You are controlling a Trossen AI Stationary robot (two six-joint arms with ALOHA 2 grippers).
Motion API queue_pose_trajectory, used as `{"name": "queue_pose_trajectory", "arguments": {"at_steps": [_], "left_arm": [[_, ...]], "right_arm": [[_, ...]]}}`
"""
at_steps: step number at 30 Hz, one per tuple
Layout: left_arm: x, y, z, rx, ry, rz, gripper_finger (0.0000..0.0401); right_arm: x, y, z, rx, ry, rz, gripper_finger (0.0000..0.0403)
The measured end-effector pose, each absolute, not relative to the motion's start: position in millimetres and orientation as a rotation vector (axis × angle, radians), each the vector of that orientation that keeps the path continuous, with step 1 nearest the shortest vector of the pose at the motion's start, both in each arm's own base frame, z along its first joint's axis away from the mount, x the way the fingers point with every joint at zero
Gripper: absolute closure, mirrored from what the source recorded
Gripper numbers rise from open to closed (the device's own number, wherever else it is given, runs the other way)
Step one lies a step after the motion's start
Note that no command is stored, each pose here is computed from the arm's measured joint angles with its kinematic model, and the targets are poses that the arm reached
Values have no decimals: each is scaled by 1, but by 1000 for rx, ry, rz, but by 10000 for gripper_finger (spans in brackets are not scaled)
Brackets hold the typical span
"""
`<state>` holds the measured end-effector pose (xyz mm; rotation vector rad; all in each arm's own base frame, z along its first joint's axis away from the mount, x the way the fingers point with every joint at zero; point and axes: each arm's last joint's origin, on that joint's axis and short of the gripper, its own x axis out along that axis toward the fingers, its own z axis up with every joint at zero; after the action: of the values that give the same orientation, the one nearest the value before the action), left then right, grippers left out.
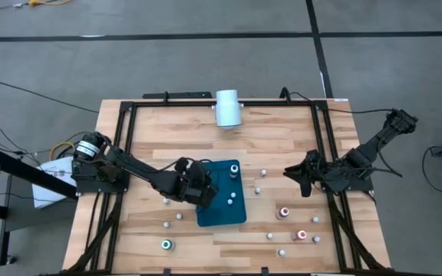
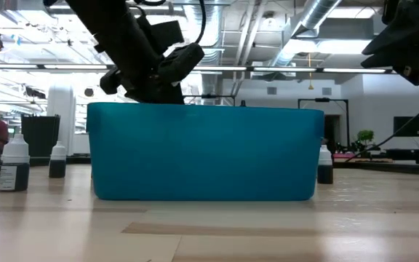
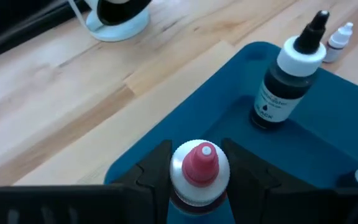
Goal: Pick & Place food coloring
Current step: Put the big pink food coloring bottle into the blue bin
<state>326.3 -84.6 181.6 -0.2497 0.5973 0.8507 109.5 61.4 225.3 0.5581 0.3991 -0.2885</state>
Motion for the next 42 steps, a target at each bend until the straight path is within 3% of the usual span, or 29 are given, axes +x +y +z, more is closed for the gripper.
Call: {"name": "queue_pose_trajectory", "arguments": {"at_steps": [29, 42], "left_arm": [[325, -86, 162, -264, 589, 848, 287], [327, -87, 162, -304, 595, 824, 256]], "right_arm": [[110, 62, 226, 564, 394, -286, 308], [110, 62, 226, 564, 395, -285, 308]]}}
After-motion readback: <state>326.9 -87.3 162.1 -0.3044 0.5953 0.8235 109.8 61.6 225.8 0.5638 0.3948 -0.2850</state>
